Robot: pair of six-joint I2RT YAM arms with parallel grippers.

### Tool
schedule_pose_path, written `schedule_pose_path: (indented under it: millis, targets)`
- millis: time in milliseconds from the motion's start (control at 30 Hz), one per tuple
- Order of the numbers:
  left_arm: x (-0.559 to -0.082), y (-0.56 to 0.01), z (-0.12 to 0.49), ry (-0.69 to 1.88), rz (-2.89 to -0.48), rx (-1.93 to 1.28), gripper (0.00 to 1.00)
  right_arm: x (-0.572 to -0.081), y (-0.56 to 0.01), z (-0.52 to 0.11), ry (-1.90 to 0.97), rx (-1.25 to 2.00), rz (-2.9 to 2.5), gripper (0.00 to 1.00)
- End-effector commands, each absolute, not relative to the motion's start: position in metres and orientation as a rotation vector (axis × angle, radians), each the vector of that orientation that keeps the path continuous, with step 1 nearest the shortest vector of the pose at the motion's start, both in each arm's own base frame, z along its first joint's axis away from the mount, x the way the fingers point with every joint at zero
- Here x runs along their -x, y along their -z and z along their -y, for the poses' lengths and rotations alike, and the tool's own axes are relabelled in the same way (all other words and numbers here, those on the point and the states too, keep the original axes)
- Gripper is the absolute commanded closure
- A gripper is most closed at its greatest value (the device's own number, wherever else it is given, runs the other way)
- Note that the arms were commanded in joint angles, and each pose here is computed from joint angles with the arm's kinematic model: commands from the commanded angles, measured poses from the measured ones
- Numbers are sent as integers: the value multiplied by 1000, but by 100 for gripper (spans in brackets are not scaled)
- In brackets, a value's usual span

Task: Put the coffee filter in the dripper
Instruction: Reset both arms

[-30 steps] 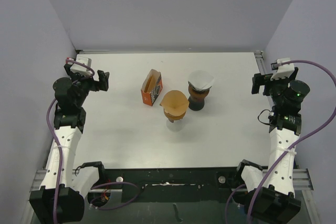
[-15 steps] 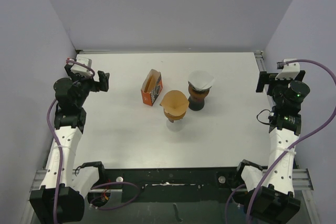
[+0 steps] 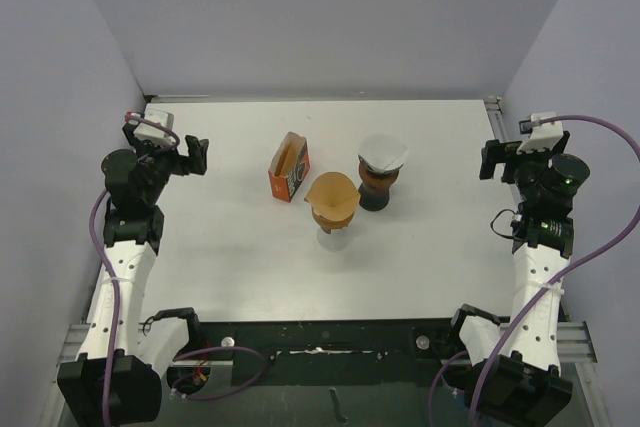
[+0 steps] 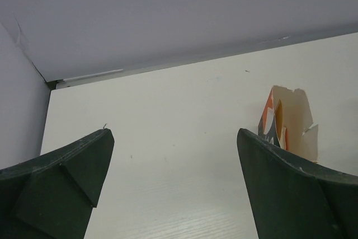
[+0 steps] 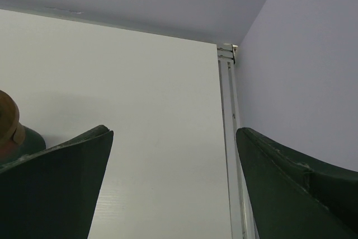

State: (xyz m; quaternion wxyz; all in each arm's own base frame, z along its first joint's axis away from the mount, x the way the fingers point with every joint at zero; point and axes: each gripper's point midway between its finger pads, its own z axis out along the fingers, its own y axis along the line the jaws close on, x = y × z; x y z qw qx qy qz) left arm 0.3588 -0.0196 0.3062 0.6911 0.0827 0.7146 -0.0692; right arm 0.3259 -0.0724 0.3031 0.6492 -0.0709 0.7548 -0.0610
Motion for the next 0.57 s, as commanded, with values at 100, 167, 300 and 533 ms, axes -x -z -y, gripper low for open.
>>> schedule_pose_path:
  millis: [100,167,300,533]
  targets:
    - [-360,-340,19,187,-1450,-146,8,-326,-319,65,120,216,-1656,2]
    - [-360,-343,21,218,-1436,-120,8,-326,-320,65,120,216,-1655,2]
    - [-360,-343,22,230,-1426,-119,8,-326,-321,65,122,208,-1654,2]
    - [-358,-340,30,252,-1432,-173,9,-325,-325,66,127,200,-1647,2]
